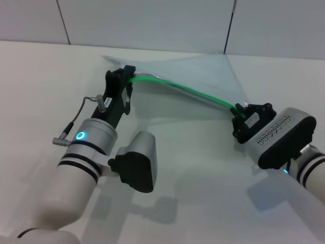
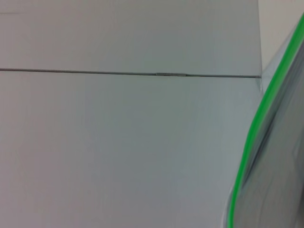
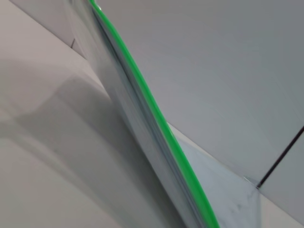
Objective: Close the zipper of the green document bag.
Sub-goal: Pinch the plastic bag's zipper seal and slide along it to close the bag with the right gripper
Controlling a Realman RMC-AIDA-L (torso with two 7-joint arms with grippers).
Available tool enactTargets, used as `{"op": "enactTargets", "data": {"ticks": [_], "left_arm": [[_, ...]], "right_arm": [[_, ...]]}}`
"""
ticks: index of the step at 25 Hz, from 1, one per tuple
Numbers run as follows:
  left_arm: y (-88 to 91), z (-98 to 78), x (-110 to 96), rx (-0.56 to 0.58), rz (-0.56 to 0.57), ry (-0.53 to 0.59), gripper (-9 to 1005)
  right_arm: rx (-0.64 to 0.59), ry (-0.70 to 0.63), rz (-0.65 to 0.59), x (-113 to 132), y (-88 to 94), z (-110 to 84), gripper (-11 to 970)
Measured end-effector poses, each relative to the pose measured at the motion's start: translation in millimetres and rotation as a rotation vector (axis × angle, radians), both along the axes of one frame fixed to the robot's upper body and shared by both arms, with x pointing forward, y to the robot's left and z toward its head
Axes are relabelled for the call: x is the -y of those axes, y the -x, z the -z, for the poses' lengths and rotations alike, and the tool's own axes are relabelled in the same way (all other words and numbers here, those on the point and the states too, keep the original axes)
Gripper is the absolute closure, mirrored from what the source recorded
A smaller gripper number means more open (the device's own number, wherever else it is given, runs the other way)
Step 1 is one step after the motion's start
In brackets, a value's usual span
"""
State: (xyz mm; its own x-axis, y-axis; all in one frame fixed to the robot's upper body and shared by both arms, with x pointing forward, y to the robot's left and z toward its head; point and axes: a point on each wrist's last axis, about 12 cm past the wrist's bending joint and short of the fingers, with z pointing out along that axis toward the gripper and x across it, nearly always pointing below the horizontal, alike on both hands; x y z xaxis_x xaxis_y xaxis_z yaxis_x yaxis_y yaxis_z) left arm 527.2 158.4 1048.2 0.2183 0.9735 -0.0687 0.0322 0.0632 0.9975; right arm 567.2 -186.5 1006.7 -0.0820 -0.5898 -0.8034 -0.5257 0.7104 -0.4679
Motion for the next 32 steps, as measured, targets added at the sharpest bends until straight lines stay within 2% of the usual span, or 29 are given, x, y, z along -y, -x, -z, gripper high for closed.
{"op": "enactTargets", "data": {"ticks": [12,32], "left_arm": [[0.1,0.1,0,0.0,0.0,-0.003,944],[0.2,0.2,0,0.002,-0.001,-0.005,943]], "right_arm": [[-0.019,0.02,0.049,13,-2.6,4.0,816],[-0.034,0.024,0.08,19,-4.0,5.8,795]]}}
